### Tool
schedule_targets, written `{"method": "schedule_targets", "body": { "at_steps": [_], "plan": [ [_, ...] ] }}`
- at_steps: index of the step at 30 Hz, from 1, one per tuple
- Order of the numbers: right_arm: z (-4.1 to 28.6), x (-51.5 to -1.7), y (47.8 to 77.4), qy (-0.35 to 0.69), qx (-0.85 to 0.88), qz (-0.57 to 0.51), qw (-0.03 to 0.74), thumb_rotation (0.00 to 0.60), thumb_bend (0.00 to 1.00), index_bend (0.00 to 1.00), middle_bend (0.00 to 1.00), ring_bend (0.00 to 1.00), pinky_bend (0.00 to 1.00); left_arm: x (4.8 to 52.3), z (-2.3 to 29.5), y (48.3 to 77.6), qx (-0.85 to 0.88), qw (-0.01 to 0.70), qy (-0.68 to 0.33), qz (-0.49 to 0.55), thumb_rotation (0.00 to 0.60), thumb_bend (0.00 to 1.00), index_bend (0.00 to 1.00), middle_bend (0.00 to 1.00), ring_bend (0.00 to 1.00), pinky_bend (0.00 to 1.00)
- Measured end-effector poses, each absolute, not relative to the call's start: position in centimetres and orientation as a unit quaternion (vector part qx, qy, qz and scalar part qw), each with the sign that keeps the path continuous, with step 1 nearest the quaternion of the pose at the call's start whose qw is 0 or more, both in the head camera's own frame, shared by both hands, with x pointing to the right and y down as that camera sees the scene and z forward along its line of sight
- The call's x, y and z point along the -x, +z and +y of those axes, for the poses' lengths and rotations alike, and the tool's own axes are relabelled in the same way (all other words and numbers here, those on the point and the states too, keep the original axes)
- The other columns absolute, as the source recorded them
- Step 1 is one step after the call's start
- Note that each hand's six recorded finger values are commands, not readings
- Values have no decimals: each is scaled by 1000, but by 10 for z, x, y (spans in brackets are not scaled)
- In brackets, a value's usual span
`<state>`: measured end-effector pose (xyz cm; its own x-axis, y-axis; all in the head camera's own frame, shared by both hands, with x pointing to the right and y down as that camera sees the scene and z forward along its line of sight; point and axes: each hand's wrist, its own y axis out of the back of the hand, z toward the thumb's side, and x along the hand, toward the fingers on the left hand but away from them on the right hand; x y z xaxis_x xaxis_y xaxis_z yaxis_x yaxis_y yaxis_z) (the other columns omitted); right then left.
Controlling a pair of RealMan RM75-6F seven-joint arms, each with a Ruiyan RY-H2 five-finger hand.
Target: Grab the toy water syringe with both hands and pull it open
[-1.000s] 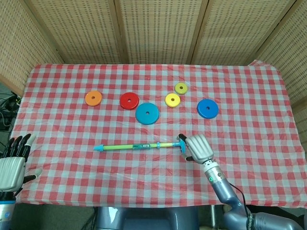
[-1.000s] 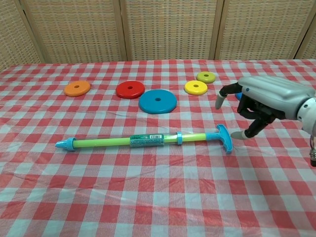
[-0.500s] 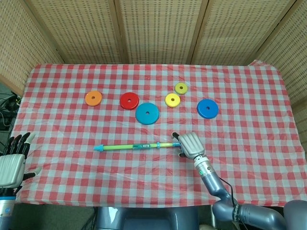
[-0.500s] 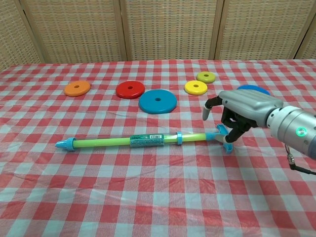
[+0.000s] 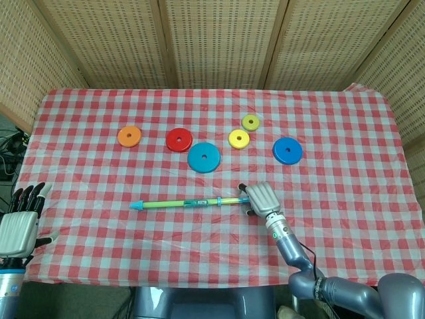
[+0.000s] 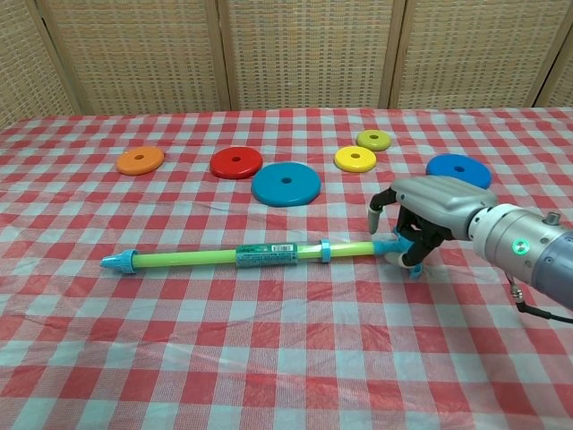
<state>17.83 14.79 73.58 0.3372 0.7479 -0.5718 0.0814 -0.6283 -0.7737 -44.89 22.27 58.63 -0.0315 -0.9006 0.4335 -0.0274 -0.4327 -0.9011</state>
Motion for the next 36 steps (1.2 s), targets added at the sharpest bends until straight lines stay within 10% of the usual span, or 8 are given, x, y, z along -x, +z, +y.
{"method": "schedule_targets", "body": {
  "at_steps": [20,36],
  "plan": [
    [152,-183,748,526,739,-269,324,600,525,647,1000,1000,757,450,224,583,597,358,-598,397,600,3,0,0,0,0],
    [113,-189,703,534,713,-301,339,600,539,742,1000,1000,769,435,215,589,617,336,-592,395,600,16,2,0,0,0]
  ]
}}
